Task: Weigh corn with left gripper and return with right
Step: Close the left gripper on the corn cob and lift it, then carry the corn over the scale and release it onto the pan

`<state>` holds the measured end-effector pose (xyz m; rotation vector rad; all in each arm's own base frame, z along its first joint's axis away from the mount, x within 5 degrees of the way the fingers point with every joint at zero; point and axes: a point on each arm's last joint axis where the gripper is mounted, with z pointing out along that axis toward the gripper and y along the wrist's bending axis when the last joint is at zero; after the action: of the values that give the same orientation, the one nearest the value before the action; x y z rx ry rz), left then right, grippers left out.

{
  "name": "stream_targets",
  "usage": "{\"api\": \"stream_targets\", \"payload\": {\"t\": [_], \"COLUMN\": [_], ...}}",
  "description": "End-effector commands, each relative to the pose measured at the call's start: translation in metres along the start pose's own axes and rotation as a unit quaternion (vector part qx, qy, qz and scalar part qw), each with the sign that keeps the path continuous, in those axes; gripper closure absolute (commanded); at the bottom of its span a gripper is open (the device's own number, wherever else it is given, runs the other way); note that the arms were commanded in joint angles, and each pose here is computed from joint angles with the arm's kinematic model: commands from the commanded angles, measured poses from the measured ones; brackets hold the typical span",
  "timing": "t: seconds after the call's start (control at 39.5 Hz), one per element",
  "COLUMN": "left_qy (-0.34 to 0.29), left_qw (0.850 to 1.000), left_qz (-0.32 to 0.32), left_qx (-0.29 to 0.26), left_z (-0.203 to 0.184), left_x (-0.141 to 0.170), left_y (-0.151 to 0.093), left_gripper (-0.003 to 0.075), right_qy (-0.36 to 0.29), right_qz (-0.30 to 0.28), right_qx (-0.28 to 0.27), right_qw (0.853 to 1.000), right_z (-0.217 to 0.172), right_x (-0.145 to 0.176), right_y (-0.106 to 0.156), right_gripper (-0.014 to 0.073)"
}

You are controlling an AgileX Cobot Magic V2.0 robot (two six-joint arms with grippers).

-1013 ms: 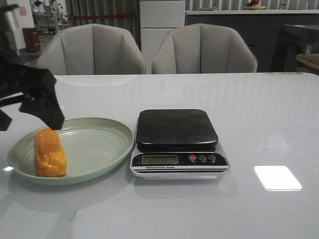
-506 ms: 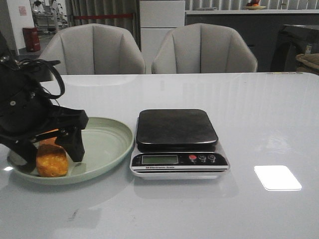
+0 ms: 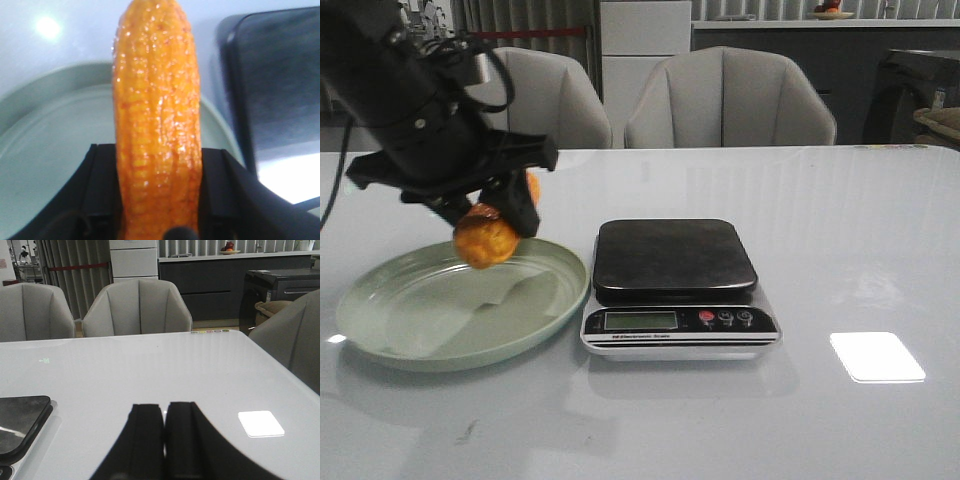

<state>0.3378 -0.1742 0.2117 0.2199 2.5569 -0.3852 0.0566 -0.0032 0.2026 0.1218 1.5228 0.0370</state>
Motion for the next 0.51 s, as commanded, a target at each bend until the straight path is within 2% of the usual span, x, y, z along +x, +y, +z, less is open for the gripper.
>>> {"api": "stream_targets", "payload": {"t": [0.0,0.1,0.23,0.38,0.48], "left_qy": [-0.067,-0.073,-0.064,-0.057,-0.054], "left_qw": [0.997,0.995,0.993,0.992,0.991], "left_qz": [0.014,0.031,0.018,0.022,0.027], "left_qx": [0.039,0.061,0.094,0.114,0.117], "left_z": [-0.024,-0.022,-0.012,0.003,0.011], "left_x": [-0.022,-0.024,-0.024,-0.023,-0.023], "left_y": [-0.03,-0.054,-0.08,-0.102,-0.109], "left_gripper": [0.0594,0.0594,0.0594,0.059,0.0531], "right_qy": [-0.042,-0.042,-0.042,-0.042,-0.042], "right_qz": [-0.008,-0.008,-0.008,-0.008,-0.008], "right_qx": [-0.003,-0.003,-0.003,-0.003,-0.003], "right_qw": [0.999,0.999,0.999,0.999,0.999], "right_z": [-0.001,-0.001,-0.001,-0.001,-0.001], "right_x": [-0.004,-0.004,-0.004,-0.004,-0.004], "right_y": [0.0,0.0,0.0,0.0,0.0], "right_gripper": [0.0428,0.0428,0.0428,0.0428,0.0428]}}
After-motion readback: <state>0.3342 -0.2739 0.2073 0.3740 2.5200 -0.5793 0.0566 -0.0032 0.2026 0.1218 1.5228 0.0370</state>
